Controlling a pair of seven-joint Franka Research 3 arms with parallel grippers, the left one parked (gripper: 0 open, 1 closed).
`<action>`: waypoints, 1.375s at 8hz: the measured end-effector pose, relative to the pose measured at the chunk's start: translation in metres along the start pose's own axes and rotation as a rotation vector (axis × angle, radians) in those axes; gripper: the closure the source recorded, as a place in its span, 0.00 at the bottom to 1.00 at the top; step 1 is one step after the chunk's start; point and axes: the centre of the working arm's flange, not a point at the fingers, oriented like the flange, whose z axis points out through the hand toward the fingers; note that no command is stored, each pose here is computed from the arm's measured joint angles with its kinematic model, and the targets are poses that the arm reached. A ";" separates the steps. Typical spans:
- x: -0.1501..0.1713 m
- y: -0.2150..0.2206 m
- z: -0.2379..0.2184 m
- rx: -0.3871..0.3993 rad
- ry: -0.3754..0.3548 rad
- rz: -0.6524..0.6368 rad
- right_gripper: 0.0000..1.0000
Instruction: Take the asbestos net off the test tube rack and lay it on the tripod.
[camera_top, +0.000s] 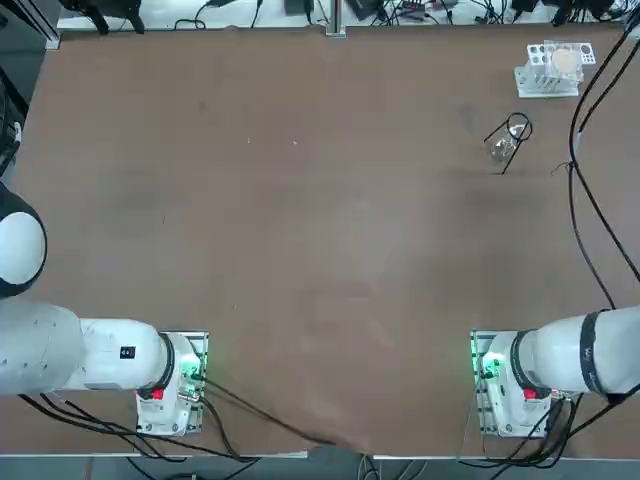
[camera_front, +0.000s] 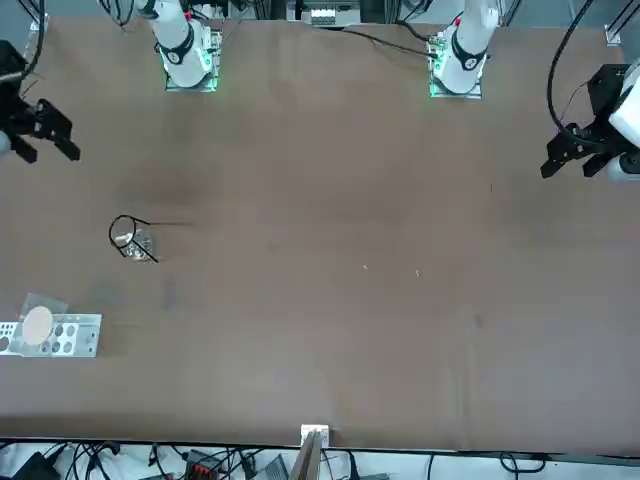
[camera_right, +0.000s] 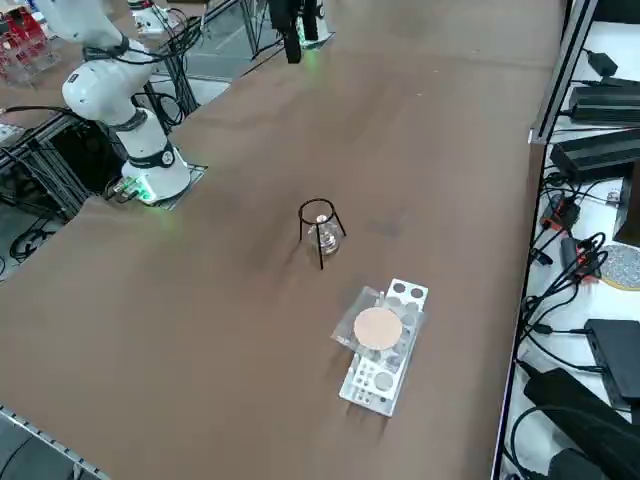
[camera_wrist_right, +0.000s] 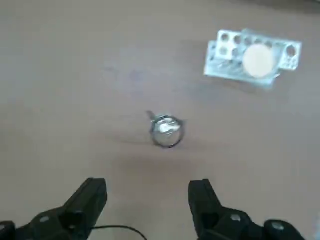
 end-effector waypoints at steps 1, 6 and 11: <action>0.007 0.014 0.011 -0.029 0.020 -0.069 0.00; 0.047 0.104 0.105 -0.130 0.100 -0.433 0.01; 0.040 0.162 0.225 -0.315 0.224 -0.745 0.01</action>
